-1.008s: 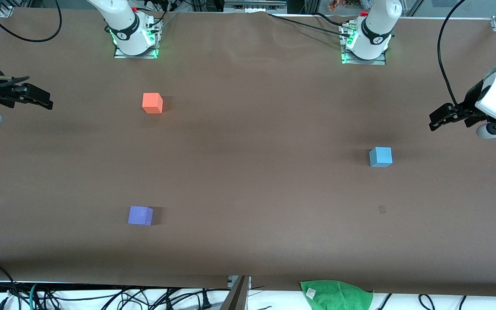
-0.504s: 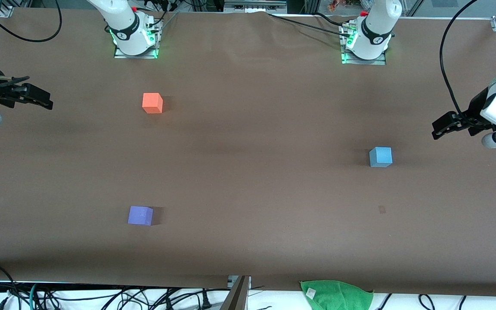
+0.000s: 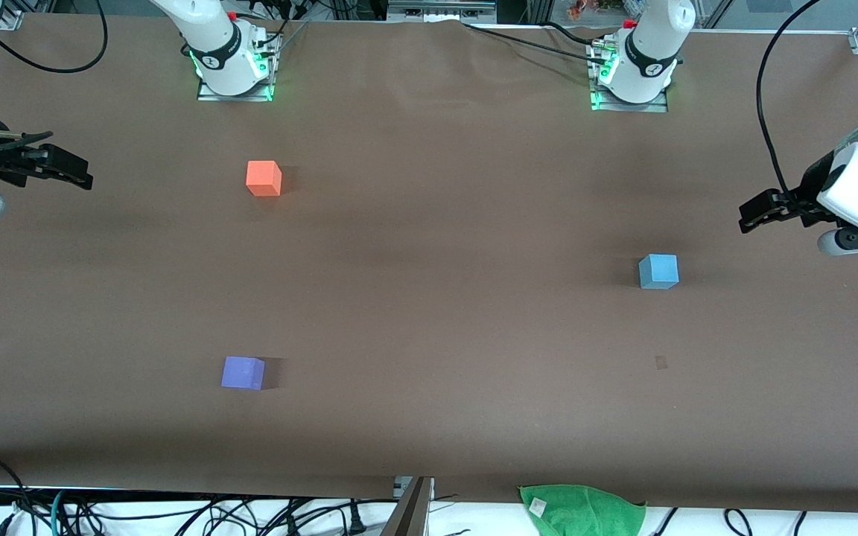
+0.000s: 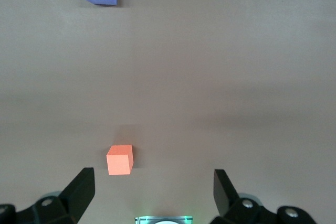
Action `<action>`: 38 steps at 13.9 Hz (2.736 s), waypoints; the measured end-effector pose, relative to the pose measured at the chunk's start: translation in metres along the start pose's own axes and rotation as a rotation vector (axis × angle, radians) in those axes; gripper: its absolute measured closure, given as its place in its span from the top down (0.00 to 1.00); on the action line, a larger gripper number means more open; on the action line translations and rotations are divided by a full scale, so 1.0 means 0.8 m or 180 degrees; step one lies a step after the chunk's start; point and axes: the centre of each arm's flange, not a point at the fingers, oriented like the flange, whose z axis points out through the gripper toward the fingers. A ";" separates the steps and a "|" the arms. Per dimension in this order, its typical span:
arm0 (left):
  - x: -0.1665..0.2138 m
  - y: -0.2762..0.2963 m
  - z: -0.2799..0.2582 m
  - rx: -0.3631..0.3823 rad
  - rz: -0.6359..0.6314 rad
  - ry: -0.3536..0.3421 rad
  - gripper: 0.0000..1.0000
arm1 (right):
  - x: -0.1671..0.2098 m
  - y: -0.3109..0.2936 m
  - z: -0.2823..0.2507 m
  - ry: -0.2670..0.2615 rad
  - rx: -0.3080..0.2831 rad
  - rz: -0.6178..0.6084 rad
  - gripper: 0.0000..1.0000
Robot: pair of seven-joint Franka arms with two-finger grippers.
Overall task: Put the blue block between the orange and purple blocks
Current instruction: 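Move the left gripper toward the light-blue cube, then lower the left gripper over the light-blue cube and grasp it, then carry the light-blue cube with the left gripper toward the table middle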
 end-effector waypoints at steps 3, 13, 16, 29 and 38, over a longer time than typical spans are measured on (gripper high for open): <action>0.020 0.007 0.030 -0.0004 0.0037 0.0027 1.00 | 0.000 0.000 0.000 0.0001 0.0000 0.0000 1.00; 0.053 0.025 0.252 -0.0018 0.0372 0.0050 1.00 | 0.001 -0.001 -0.001 0.0021 0.0001 -0.0003 1.00; 0.028 0.019 0.310 -0.0020 0.0490 0.0026 1.00 | 0.001 -0.001 0.000 0.0018 0.0000 -0.0003 1.00; -0.034 0.003 0.452 -0.0045 0.0533 -0.0003 1.00 | 0.004 -0.002 0.002 0.0024 0.0000 -0.0006 1.00; -0.020 0.020 0.425 -0.0094 0.0447 0.0224 0.58 | 0.005 -0.002 0.004 0.0017 -0.0001 -0.0006 1.00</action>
